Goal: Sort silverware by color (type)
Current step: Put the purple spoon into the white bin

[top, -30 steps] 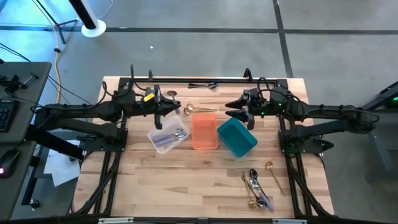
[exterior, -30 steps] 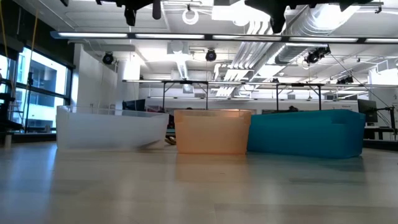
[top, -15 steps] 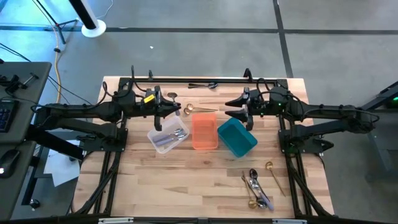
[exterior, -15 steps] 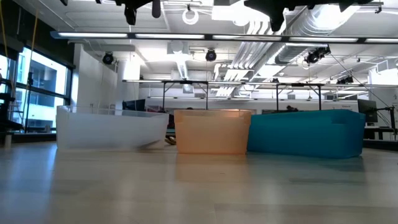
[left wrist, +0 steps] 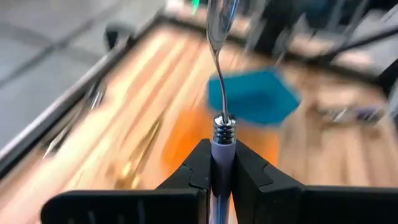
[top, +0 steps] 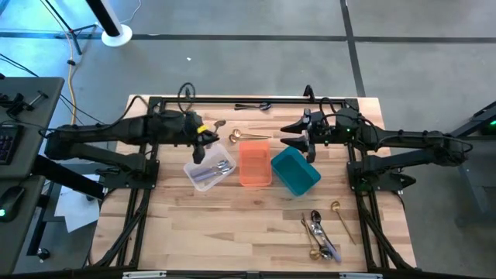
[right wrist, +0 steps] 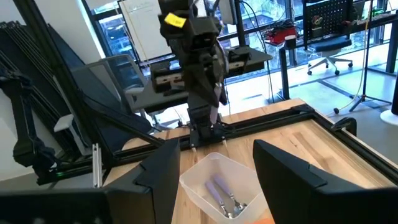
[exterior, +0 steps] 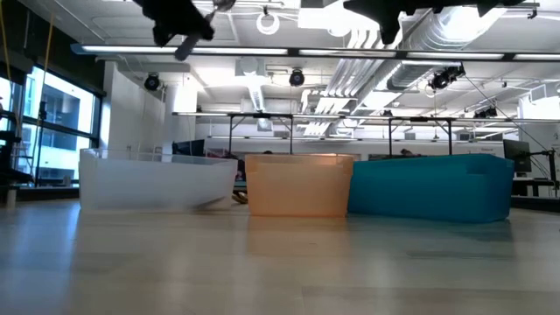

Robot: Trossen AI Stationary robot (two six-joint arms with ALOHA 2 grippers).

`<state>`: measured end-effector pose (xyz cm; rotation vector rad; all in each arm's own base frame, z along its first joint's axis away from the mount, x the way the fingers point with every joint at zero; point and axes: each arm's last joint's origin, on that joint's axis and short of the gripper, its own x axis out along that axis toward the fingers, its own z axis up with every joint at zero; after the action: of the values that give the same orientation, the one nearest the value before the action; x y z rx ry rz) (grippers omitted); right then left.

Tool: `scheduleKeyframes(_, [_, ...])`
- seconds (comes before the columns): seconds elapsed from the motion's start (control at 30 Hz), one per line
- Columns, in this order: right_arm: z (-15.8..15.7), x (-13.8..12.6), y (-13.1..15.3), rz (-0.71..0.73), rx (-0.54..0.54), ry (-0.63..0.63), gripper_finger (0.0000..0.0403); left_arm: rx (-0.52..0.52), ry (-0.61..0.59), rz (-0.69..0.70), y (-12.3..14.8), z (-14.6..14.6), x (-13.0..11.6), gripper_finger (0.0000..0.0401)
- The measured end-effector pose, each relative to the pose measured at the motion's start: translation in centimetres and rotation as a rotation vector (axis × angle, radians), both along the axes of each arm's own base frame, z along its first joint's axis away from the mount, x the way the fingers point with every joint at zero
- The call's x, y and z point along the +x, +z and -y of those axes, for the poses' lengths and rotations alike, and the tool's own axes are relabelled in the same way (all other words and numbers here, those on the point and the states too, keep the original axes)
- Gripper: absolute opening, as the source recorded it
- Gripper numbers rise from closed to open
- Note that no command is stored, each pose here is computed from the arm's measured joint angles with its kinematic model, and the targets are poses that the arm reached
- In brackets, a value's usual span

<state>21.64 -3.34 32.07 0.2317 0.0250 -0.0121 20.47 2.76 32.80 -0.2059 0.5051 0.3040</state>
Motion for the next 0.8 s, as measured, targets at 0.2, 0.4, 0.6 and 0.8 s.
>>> scheduleKeyframes(0.2, [0.2,0.0,-0.3,-0.029,0.003,-0.054,0.0188,-0.126,0.018,-0.248,-1.8,0.1,0.4,0.0017])
scheduleKeyframes(0.4, [0.2,0.0,-0.5,-0.050,0.006,-0.057,0.0188,-0.239,0.003,-0.503,-6.6,0.9,1.6,0.0017])
scheduleKeyframes(0.6, [0.2,0.0,-0.5,-0.051,0.006,-0.057,0.0188,-0.308,0.019,-0.676,-11.1,1.2,2.5,0.0017])
scheduleKeyframes(0.8, [0.2,0.0,-0.5,-0.051,0.005,-0.057,0.0188,-0.293,-0.007,-0.768,-13.3,0.9,3.3,0.0017])
